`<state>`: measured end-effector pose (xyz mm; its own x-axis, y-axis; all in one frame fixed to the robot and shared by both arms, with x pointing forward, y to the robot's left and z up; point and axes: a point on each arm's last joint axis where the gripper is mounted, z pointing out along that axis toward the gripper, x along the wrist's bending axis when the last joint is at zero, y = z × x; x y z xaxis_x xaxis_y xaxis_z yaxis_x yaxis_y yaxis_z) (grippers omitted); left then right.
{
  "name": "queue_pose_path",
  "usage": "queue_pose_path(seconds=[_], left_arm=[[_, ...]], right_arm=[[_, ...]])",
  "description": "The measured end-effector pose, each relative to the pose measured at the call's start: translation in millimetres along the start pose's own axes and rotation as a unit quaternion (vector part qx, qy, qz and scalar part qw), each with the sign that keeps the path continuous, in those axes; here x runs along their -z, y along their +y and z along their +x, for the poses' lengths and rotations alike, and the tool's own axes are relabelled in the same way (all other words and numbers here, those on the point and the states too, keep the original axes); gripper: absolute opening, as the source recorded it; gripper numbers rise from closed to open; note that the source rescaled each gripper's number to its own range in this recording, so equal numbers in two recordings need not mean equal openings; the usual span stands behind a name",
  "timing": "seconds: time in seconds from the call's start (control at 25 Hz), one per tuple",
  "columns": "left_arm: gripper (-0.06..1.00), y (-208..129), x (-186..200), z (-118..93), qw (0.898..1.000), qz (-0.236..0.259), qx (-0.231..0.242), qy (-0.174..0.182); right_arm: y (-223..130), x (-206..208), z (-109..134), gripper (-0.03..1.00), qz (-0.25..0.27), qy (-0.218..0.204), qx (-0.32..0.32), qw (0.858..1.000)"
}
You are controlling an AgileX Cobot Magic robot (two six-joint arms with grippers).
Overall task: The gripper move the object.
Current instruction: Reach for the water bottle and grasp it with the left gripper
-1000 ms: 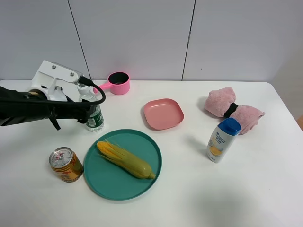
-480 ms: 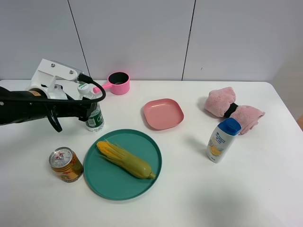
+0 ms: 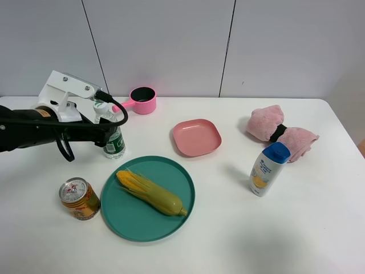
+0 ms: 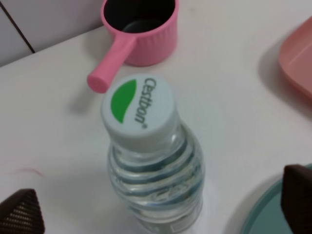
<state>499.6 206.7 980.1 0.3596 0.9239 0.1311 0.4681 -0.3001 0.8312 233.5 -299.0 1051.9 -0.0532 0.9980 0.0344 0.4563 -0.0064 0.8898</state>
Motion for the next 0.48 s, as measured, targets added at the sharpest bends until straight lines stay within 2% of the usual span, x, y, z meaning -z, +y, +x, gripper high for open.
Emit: queue_pose_path(seconds=[0.48], left_arm=[[0.99, 4.9, 1.7, -9.3, 0.996, -0.071, 0.029, -0.049]], right_arm=[[0.0, 0.0, 0.0, 1.0, 0.0, 0.0, 0.0, 1.0]])
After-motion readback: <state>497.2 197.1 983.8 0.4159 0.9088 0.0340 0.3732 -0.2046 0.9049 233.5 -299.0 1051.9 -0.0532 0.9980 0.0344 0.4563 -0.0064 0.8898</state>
